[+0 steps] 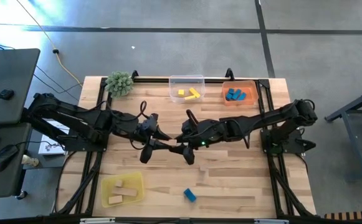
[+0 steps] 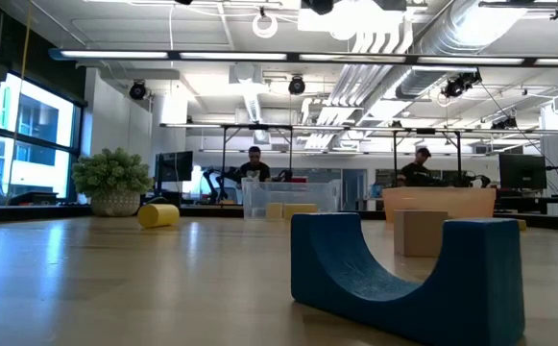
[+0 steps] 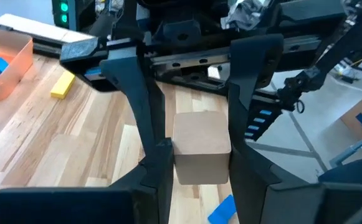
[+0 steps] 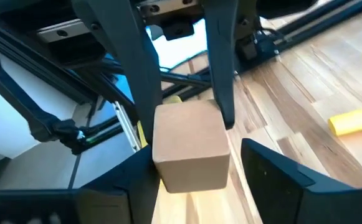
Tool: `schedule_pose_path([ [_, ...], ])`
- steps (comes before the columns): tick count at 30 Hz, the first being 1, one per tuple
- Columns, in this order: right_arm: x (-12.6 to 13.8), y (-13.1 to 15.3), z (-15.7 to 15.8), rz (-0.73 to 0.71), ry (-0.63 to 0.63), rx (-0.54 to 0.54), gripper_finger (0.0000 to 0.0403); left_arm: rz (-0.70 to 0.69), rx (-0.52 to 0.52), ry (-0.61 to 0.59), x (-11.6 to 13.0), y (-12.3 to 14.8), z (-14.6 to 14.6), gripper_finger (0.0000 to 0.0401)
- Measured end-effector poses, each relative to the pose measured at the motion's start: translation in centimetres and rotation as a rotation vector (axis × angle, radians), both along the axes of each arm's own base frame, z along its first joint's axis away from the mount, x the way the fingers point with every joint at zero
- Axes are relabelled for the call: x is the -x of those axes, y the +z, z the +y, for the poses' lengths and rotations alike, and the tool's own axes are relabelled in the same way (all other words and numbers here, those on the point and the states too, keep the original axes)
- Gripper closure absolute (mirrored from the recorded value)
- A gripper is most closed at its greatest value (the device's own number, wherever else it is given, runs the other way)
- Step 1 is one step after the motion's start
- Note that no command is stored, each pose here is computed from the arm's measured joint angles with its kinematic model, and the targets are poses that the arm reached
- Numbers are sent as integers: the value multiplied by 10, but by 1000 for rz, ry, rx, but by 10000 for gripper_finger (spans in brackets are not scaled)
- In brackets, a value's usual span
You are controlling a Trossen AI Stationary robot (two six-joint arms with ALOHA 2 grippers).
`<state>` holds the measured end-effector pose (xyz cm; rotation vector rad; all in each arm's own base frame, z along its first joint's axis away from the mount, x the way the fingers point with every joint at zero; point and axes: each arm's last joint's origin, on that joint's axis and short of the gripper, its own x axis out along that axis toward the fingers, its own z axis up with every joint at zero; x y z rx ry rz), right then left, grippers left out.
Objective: Sort & place blocks by color
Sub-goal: Put the brown block into the yellow bin
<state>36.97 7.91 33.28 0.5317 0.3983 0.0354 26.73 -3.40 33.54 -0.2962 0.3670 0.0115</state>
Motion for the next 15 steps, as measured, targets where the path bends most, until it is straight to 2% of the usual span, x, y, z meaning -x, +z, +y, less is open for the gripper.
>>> schedule_pose_path([
  [9, 2, -5, 1, 67, 51, -47, 189, 146, 5, -10, 6, -13, -2, 304],
  [15, 6, -11, 2, 143, 95, -60, 189, 272, 34, -38, 15, -23, -14, 304],
])
